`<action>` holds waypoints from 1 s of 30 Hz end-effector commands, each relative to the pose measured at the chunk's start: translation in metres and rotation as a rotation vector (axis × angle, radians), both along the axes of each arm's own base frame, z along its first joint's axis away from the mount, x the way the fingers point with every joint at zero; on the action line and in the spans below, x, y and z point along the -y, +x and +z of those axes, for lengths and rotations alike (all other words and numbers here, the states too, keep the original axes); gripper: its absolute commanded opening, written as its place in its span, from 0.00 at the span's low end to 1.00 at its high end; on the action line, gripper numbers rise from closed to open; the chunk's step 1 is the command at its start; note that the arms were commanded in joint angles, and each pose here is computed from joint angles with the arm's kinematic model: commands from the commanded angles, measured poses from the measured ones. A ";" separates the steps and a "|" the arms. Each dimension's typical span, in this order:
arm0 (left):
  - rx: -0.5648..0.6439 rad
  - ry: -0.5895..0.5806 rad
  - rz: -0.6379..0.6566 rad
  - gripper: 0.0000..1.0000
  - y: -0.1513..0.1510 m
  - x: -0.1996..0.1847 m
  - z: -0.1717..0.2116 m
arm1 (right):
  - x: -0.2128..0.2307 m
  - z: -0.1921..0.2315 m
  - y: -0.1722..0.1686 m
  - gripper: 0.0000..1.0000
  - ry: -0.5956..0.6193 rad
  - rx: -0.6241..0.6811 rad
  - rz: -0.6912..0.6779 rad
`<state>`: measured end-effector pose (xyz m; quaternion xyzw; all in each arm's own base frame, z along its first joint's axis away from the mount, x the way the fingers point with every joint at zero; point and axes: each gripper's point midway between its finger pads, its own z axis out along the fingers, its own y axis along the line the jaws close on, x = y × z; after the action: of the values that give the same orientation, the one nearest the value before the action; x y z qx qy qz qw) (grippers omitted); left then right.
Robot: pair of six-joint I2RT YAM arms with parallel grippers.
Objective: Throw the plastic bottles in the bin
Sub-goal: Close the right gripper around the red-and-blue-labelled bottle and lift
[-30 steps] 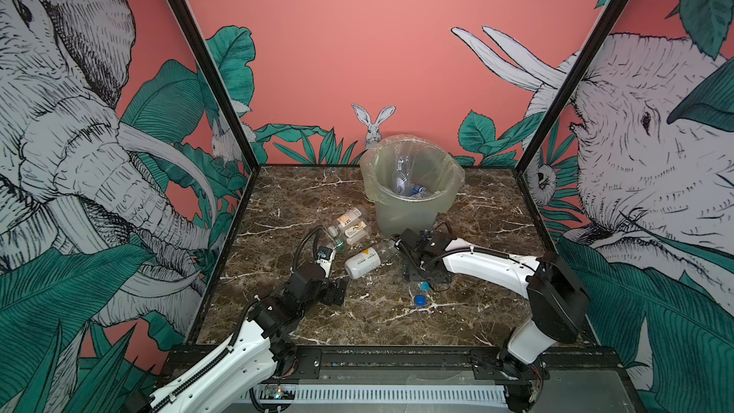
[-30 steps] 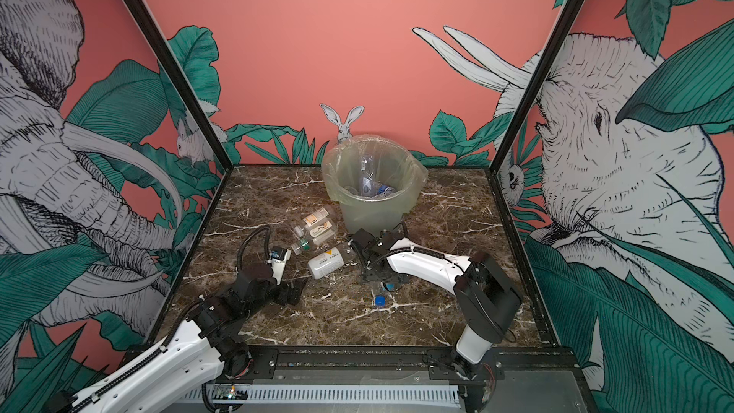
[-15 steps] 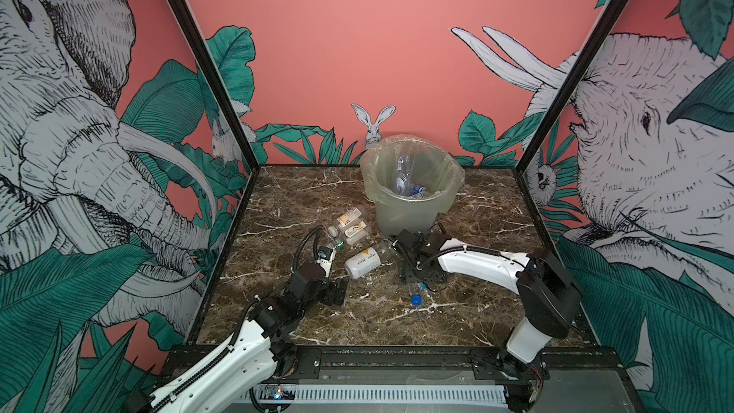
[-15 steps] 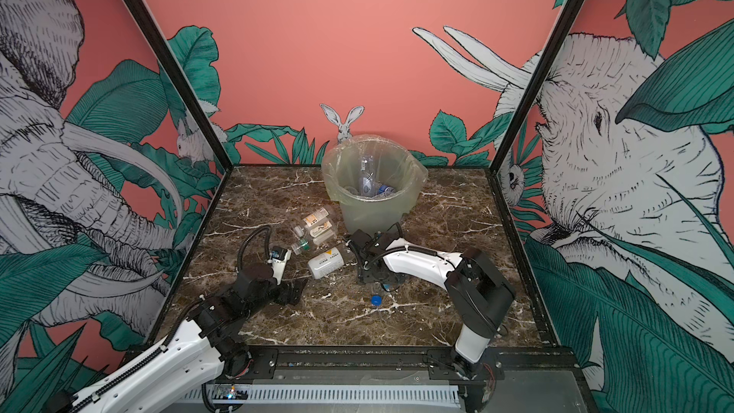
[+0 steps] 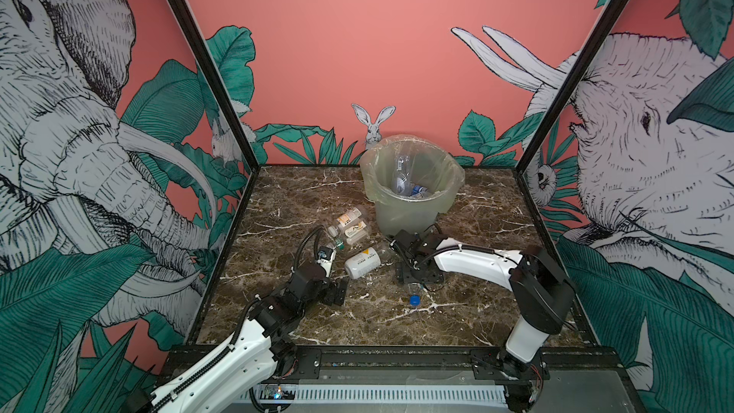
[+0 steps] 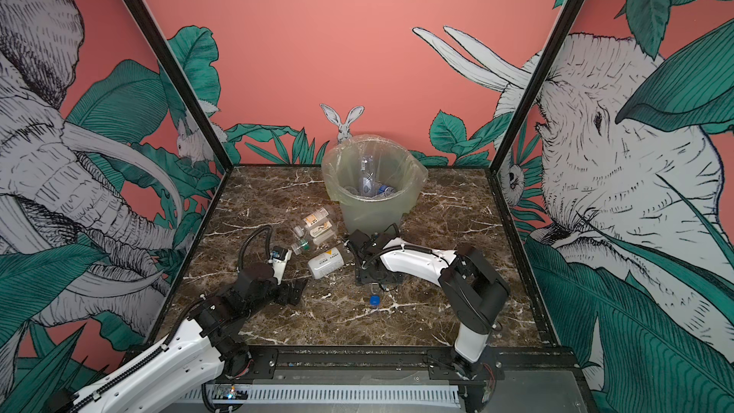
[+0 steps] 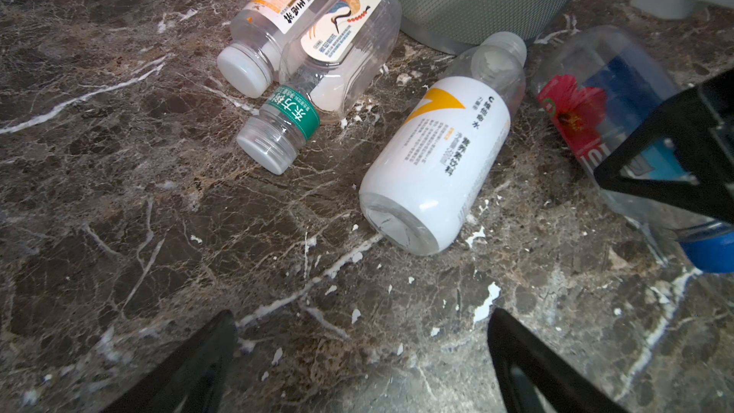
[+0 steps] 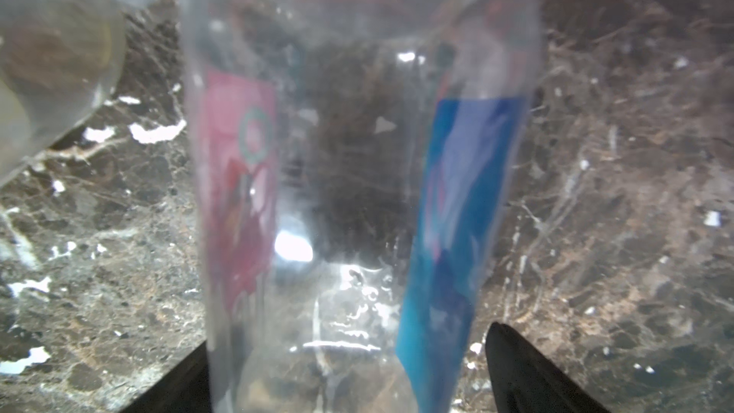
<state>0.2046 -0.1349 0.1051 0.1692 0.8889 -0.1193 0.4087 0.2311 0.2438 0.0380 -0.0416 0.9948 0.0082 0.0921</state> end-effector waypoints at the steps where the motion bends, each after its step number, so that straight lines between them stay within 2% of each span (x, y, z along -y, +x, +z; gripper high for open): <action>1: 0.013 -0.009 -0.005 1.00 0.002 0.002 0.002 | -0.008 -0.001 0.003 0.96 0.013 -0.022 0.015; 9: 0.012 -0.010 -0.006 1.00 0.002 0.002 0.002 | -0.008 -0.012 0.007 0.95 0.009 -0.050 0.000; 19: 0.013 -0.010 -0.007 1.00 0.002 0.002 0.002 | -0.007 -0.025 0.002 0.76 0.009 -0.084 0.008; 30: 0.005 -0.005 -0.007 1.00 0.002 0.003 0.000 | 0.003 -0.019 -0.003 0.62 0.007 -0.062 0.042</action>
<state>0.2048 -0.1357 0.1029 0.1709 0.8905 -0.1183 0.4046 0.2357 0.2528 0.0188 -0.0553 0.9959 0.0263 0.0659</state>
